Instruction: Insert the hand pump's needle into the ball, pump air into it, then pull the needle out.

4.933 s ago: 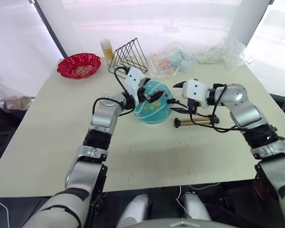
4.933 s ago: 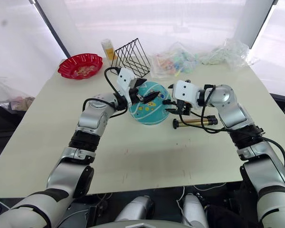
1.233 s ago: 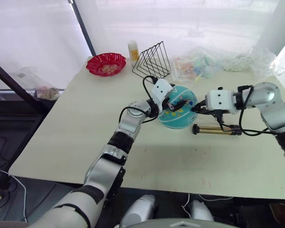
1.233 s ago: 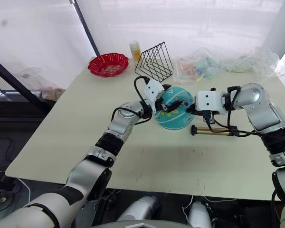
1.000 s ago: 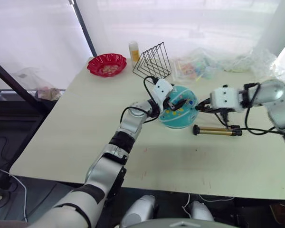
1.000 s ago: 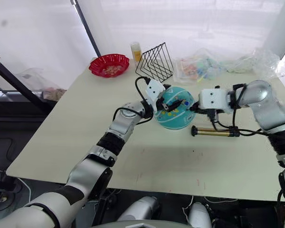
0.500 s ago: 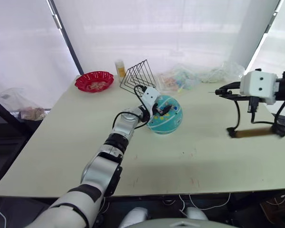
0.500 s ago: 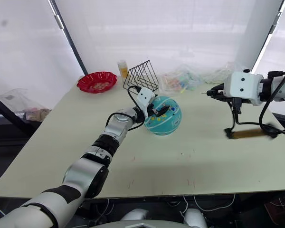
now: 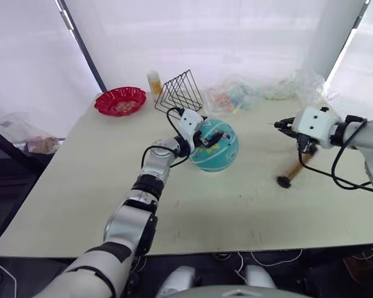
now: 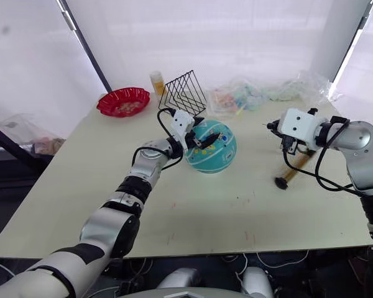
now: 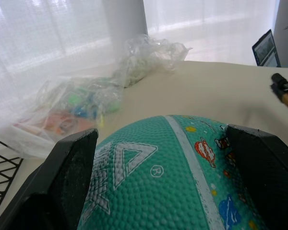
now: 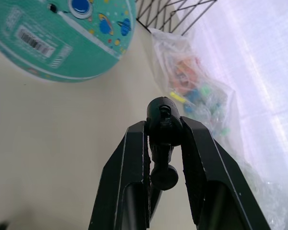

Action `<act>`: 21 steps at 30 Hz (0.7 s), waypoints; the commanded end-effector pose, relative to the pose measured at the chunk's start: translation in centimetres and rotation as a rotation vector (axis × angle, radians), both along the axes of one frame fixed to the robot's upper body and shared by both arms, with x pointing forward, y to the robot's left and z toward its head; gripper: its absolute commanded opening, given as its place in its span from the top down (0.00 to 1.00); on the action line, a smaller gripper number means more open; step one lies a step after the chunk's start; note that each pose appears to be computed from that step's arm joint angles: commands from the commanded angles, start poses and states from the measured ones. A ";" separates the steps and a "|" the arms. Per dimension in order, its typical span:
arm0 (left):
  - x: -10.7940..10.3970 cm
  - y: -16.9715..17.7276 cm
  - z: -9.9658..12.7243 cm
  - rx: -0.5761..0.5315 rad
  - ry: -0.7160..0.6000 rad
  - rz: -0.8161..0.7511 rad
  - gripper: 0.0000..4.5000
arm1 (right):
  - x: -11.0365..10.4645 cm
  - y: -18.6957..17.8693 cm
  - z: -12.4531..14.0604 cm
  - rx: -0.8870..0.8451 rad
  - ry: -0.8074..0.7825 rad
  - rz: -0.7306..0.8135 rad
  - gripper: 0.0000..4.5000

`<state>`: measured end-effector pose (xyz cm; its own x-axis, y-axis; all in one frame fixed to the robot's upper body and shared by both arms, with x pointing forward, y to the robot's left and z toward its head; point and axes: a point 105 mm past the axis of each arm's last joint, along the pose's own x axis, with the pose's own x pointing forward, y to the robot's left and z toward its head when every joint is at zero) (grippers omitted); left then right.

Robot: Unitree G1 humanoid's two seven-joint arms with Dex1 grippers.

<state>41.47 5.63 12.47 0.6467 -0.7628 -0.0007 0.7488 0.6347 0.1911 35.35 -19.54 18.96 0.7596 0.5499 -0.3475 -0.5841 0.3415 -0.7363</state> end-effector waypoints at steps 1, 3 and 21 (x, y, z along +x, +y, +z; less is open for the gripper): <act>-0.7 1.8 -4.7 0.070 0.160 0.027 0.00 | 0.2 -0.7 -0.3 0.051 -0.047 -0.076 0.92; -0.5 1.6 -3.3 0.043 0.119 0.016 0.00 | 0.1 -1.1 -1.2 0.063 -0.038 -0.111 0.92; -4.0 3.0 10.8 -0.145 -0.225 -0.262 0.00 | -1.4 -0.7 -6.1 0.148 0.002 -0.141 0.92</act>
<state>38.77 7.80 20.60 0.4556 -0.8707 0.1854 0.8409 0.4892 0.2313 34.00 -20.09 12.00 0.8125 0.4852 -0.3232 -0.5634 0.5106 -0.6495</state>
